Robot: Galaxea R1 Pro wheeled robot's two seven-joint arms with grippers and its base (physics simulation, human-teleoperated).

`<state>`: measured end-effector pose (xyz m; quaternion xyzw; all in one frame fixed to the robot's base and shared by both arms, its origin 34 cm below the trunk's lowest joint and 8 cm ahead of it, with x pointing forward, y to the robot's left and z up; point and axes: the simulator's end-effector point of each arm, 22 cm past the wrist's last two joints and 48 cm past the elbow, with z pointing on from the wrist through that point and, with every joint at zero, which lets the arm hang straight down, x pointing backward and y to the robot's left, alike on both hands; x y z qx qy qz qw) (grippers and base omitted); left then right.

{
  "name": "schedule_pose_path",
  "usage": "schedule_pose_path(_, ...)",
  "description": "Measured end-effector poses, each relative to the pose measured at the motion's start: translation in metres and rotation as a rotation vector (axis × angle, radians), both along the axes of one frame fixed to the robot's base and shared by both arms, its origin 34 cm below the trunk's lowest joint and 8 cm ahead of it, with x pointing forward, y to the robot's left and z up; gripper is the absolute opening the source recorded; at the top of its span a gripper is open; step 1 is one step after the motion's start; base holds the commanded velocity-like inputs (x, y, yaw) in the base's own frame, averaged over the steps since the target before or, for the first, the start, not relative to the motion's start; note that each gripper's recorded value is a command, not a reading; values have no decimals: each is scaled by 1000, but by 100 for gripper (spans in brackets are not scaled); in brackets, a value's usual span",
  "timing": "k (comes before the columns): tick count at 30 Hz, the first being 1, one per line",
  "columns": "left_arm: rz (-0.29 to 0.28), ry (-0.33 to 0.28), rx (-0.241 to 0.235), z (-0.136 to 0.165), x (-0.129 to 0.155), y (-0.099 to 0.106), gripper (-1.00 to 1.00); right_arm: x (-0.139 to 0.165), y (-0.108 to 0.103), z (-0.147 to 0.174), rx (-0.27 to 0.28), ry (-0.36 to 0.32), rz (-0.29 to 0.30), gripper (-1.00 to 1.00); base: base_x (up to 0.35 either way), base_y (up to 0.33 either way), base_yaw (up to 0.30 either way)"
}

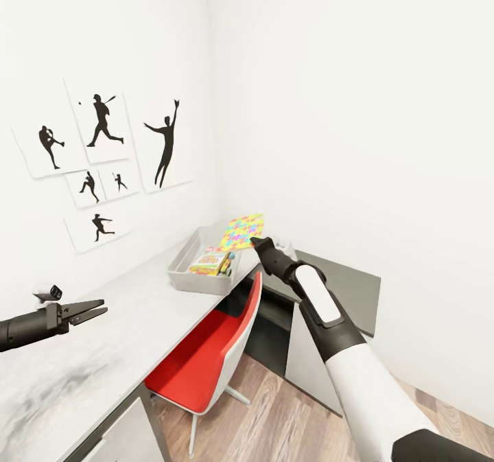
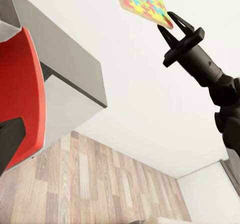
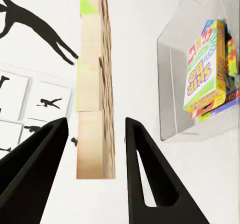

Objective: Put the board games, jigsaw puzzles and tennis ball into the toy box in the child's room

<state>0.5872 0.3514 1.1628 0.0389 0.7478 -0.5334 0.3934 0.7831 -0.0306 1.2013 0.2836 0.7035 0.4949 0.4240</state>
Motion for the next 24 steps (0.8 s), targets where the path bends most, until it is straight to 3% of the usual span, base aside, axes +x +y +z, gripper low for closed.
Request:
schedule_pose_path(14, -1, 1, -1, -1, 0, -1, 100, 6, 1, -9, -9, 24, 0, -100, 143, 3, 0)
schedule_pose_path(24, -1, 2, 0, -1, 0, -1, 100, 6, 3, -12, -16, 28, 7, -100, 141, 85, 0)
